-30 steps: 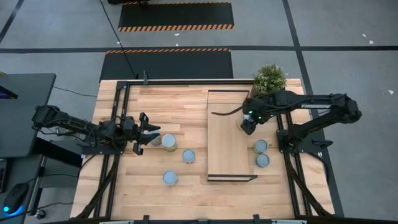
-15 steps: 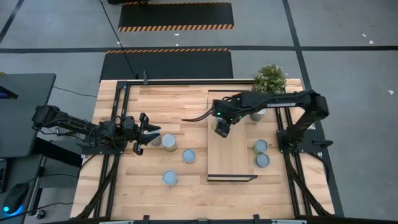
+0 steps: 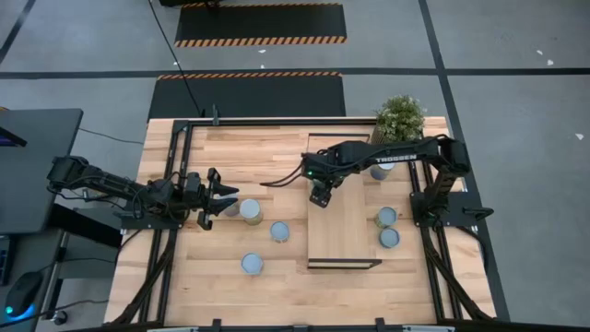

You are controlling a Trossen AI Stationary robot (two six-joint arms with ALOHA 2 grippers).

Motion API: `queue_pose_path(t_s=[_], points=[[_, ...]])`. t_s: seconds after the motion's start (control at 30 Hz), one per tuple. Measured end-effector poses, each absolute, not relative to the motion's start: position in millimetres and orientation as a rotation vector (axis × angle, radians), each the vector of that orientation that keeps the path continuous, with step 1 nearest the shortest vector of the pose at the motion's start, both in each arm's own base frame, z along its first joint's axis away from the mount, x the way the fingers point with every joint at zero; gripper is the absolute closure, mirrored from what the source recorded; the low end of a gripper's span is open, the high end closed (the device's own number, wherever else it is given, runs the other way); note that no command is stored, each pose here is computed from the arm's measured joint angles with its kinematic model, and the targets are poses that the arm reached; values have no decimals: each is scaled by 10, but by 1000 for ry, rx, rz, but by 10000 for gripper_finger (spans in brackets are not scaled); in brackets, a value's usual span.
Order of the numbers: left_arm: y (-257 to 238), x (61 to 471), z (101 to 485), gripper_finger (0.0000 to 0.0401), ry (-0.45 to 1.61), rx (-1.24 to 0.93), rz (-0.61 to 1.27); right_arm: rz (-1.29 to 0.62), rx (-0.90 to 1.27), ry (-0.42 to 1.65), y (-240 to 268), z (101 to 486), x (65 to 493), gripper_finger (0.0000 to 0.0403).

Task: Pick and place cans onto a shelf
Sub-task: Put the canned carrots on the shelf

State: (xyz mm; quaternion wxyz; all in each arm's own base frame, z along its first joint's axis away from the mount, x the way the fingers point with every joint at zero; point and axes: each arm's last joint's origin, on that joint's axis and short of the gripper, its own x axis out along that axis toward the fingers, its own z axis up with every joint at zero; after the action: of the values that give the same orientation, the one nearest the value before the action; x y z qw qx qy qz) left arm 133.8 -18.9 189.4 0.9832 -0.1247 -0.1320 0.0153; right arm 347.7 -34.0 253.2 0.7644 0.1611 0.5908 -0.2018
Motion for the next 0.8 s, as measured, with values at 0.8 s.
queue_pose_path(t_s=[0.8], points=[[-191,1344,1875,259,-245,-252,32,-454,375,1298,-450,2517,3458,47]])
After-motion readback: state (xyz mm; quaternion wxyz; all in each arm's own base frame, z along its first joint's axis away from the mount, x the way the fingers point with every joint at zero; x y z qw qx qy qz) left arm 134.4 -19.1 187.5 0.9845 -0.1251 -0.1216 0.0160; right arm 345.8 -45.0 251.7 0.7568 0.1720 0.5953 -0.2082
